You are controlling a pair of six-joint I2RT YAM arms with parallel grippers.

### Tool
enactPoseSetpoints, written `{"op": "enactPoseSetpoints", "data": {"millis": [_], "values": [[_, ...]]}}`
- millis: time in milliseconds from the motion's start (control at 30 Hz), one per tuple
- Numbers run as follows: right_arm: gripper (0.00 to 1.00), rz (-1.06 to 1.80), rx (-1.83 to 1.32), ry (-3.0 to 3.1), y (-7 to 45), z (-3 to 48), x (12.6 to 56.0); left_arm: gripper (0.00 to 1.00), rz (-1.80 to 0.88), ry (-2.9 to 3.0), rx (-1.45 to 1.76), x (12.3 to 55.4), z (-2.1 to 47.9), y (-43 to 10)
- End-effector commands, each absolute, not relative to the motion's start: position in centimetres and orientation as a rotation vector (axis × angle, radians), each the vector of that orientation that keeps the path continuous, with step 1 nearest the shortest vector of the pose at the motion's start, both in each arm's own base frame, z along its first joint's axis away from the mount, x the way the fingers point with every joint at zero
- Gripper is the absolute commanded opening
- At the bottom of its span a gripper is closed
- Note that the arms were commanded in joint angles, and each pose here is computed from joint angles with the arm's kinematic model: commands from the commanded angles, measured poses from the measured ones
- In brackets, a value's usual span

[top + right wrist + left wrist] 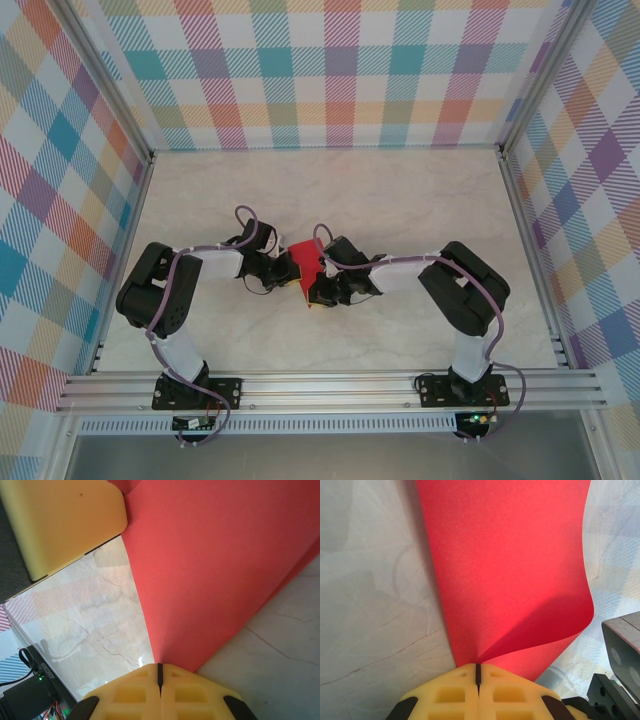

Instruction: Fold a paper plane with a square sheet of paper (pick it up from the middle)

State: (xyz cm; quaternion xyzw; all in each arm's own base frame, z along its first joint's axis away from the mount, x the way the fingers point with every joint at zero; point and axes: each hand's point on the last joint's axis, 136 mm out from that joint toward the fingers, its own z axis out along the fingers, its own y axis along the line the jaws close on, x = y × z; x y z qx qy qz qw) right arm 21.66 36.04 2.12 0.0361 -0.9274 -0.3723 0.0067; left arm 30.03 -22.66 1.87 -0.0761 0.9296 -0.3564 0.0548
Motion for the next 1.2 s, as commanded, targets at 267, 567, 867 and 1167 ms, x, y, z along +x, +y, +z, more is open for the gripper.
{"op": "enactPoseSetpoints", "data": {"millis": [267,567,867,1167], "values": [[0.05,-1.166,0.198,-2.876,36.4,2.5,20.5,0.04,-0.996,2.877,-0.261,29.2,0.4,-22.0],[0.05,-1.040,0.146,-2.896,35.5,0.0,20.3,0.04,-0.997,2.879,-0.262,29.1,0.3,-22.0],[0.05,-1.167,0.191,-3.013,35.9,5.1,22.6,0.04,-0.998,2.877,-0.260,29.1,0.4,-22.0],[0.05,-1.160,0.152,-3.093,35.1,5.8,25.7,0.04,-1.005,2.875,-0.258,29.2,0.5,-22.1]]}}
